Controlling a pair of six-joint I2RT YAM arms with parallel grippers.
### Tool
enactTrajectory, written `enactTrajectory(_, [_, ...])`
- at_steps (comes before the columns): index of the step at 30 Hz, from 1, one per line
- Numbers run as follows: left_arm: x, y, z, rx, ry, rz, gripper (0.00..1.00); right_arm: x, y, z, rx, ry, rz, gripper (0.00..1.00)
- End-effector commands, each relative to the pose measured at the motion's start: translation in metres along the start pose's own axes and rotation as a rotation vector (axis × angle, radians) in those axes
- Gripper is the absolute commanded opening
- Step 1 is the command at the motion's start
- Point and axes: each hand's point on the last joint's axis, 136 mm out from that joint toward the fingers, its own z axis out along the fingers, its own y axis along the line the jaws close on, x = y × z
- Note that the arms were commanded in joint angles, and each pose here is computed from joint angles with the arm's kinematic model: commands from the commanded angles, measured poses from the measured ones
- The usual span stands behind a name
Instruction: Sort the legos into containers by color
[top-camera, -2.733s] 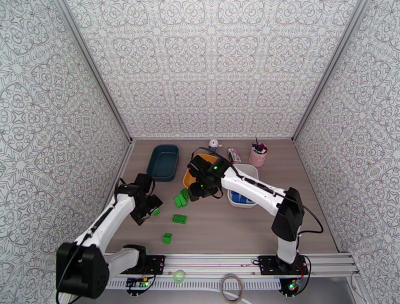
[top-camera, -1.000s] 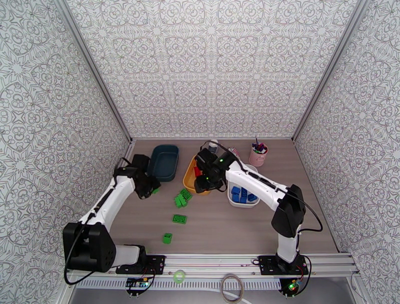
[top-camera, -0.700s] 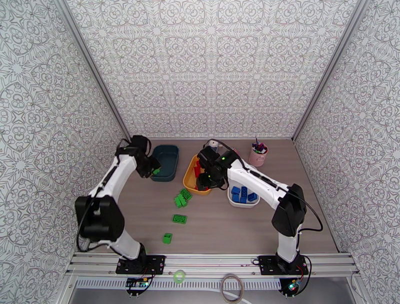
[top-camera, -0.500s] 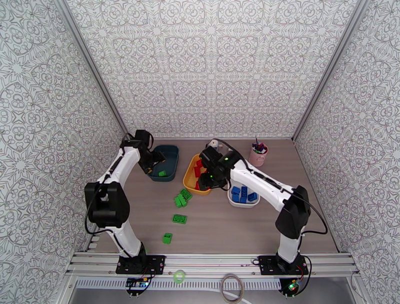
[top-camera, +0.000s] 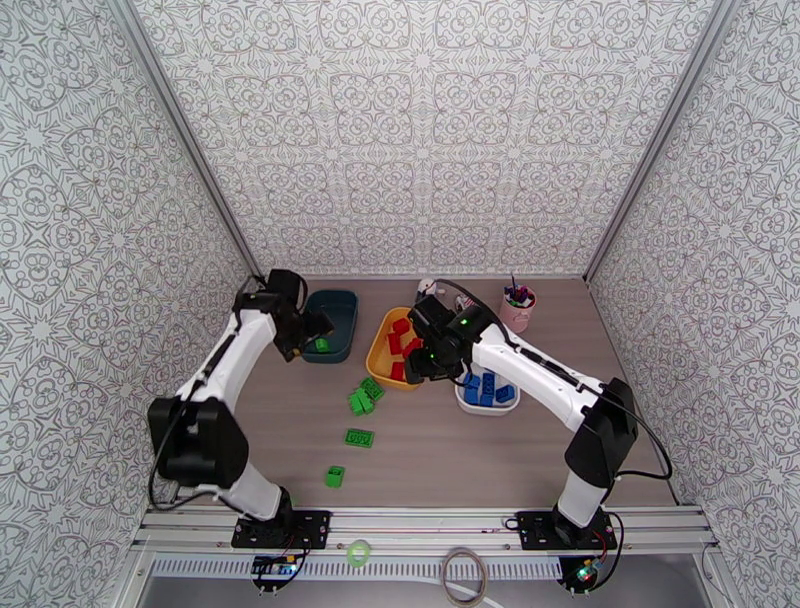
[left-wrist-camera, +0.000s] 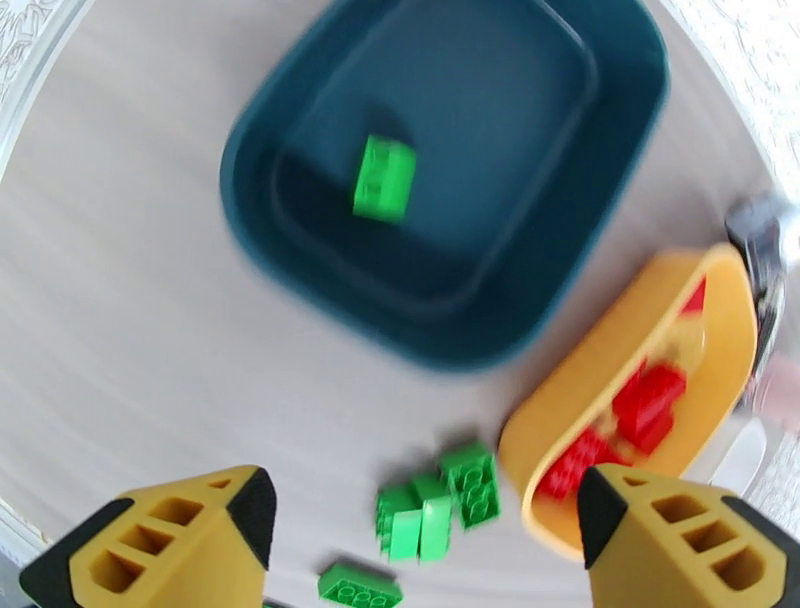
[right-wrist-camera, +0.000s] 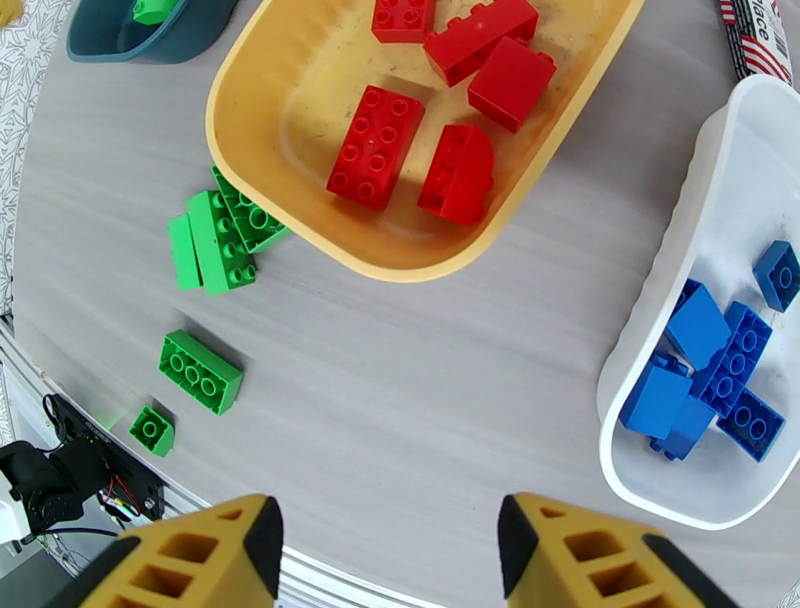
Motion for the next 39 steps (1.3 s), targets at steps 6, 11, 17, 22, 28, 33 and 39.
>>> enactTrajectory(6, [0.095, 0.034, -0.002, -0.088, 0.074, 0.003, 0.91, 0.002, 0.005, 0.011, -0.048, 0.014, 0.000, 0.62])
enactTrajectory(11, [0.143, 0.043, -0.003, -0.136, 0.109, 0.067, 0.94, 0.007, 0.012, 0.022, -0.080, 0.051, -0.012, 0.62])
enactTrajectory(17, [0.179, 0.043, -0.005, -0.108, 0.115, 0.139, 0.99, 0.010, 0.018, 0.024, -0.107, 0.063, -0.029, 0.66])
enactTrajectory(22, [0.197, 0.042, -0.004, -0.094, 0.127, 0.195, 0.99, 0.014, 0.017, 0.019, -0.122, 0.045, -0.021, 0.73])
enactTrajectory(28, [0.214, 0.031, -0.003, -0.066, 0.148, 0.290, 0.99, 0.029, 0.000, 0.014, -0.082, 0.034, 0.017, 0.78])
enactTrajectory(33, [0.233, 0.019, 0.004, -0.039, 0.186, 0.387, 0.99, 0.044, -0.022, 0.008, -0.040, 0.023, 0.069, 0.79])
enactTrajectory(39, [0.248, 0.025, 0.024, -0.093, 0.242, 0.450, 0.99, 0.062, -0.040, 0.002, -0.020, 0.017, 0.131, 0.79])
